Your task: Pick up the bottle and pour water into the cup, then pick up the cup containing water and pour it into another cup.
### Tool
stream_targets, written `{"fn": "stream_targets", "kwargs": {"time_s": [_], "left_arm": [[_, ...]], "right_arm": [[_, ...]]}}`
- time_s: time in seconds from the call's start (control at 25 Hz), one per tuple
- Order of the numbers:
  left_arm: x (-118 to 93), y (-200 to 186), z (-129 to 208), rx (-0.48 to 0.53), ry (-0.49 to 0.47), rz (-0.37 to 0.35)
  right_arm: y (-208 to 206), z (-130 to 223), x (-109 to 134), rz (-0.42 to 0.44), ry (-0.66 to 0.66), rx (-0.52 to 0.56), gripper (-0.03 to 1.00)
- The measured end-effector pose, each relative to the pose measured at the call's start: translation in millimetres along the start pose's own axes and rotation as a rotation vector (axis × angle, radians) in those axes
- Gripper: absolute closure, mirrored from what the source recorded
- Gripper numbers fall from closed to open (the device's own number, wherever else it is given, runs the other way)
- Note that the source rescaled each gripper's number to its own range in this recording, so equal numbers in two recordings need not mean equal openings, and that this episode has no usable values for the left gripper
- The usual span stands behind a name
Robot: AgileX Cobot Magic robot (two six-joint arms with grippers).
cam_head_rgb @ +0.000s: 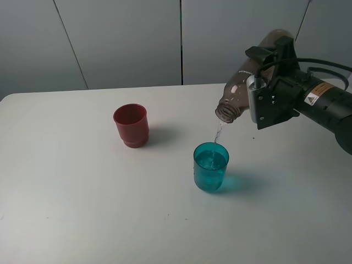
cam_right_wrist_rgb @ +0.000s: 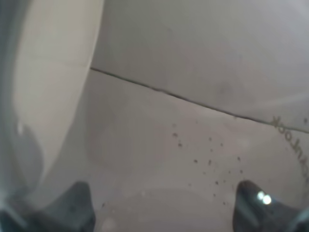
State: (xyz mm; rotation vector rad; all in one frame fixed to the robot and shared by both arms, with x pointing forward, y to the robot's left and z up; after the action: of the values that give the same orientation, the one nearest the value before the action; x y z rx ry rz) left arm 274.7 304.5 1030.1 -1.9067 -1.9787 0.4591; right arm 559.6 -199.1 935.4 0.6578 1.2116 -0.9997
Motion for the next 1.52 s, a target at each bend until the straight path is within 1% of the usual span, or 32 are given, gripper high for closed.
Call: {"fn": "stream_targets", "kwargs": {"time_s": [0.68, 1.52], "left_arm": [[0, 0, 0, 0.000, -0.002, 0.000], [0, 0, 0, 0.000, -0.002, 0.000]], "right_arm": [[0, -9, -1, 0.011, -0.034, -0.063, 0.96], [-1, -13, -2, 0.018, -0.029, -0.090, 0.96]]}}
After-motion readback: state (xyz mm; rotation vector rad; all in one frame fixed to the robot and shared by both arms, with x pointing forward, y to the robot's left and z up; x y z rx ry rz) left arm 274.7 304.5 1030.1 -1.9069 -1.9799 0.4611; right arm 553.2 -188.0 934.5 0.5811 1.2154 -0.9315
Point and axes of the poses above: a point on each arm's last joint axis where the gripper is mounted, y pointing out along that axis toward the gripper, x along the wrist's bending axis when the last joint is at zero, z = x × y, the point moved 5 cm from there along y, pointing out along that axis toward the gripper, and after that the axes turned 2 degrees about y, right-handed, at the moved point
